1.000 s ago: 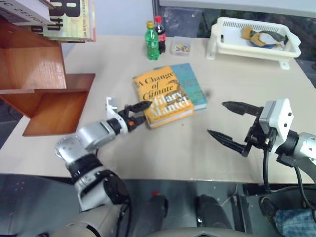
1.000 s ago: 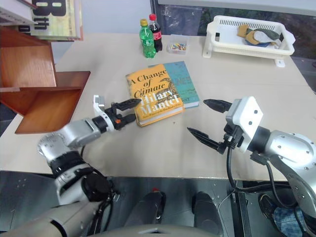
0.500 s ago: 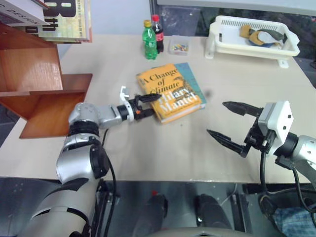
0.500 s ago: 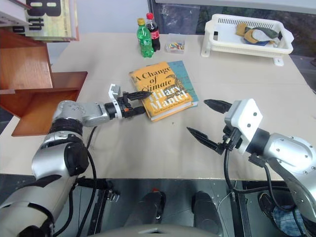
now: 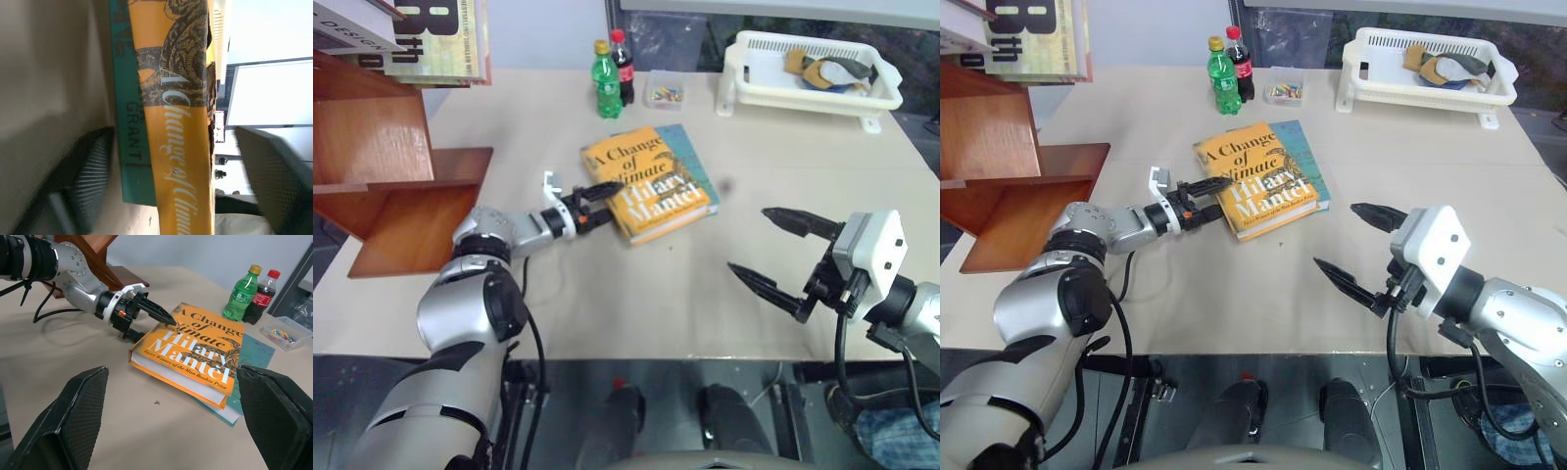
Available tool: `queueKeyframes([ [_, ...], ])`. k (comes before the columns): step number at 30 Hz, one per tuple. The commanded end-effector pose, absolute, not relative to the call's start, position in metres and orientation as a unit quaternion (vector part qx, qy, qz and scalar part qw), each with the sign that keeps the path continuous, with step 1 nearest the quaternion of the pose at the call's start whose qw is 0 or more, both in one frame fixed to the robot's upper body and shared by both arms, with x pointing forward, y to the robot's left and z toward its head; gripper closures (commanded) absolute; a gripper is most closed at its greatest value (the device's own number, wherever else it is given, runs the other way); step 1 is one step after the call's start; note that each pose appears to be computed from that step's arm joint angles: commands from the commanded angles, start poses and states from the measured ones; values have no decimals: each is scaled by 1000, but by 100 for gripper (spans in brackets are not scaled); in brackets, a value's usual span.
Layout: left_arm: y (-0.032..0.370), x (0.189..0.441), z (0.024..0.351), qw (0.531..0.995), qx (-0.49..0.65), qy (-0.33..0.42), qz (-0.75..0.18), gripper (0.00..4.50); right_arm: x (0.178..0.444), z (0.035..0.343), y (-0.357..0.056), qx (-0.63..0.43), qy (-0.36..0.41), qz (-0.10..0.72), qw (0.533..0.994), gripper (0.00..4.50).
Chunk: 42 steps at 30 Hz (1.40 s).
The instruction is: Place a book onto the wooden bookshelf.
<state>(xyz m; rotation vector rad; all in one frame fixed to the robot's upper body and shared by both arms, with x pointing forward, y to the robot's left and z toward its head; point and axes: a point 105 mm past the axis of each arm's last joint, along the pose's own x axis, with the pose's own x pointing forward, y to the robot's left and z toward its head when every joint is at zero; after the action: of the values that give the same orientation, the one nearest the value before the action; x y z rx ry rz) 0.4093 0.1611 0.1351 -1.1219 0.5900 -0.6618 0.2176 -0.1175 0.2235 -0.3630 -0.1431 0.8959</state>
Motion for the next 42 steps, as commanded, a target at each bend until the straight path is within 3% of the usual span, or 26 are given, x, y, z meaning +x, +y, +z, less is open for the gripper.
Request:
queueKeyframes([
  [1, 166, 412, 151, 753, -522, 246, -315, 199, 214, 234, -118, -190, -91, 422, 882, 19],
  [6, 169, 411, 151, 749, -532, 244, -312, 436, 215, 234, -118, -189, -91, 422, 882, 19],
  [7, 169, 410, 151, 747, -533, 244, -313, 448, 216, 235, -118, -189, -91, 423, 882, 19],
  [15, 177, 408, 162, 739, -545, 230, -323, 448, 219, 235, -118, -191, -93, 427, 879, 19],
  [23, 177, 398, 200, 777, -456, 176, -396, 448, 222, 236, -117, -192, -97, 431, 876, 19],
  [28, 156, 360, 230, 836, -255, 106, -475, 448, 225, 237, -116, -191, -101, 437, 873, 19],
  [33, 145, 334, 256, 858, -109, 32, -501, 448, 229, 238, -114, -186, -104, 448, 869, 19],
  [35, 144, 327, 263, 867, -1, -24, -498, 448, 231, 237, -114, -183, -104, 452, 867, 19],
  [38, 144, 319, 269, 851, 193, -107, -477, 448, 233, 236, -115, -181, -102, 456, 865, 19],
  [42, 167, 314, 311, 784, 424, -239, -385, 448, 231, 231, -122, -181, -89, 469, 860, 19],
])
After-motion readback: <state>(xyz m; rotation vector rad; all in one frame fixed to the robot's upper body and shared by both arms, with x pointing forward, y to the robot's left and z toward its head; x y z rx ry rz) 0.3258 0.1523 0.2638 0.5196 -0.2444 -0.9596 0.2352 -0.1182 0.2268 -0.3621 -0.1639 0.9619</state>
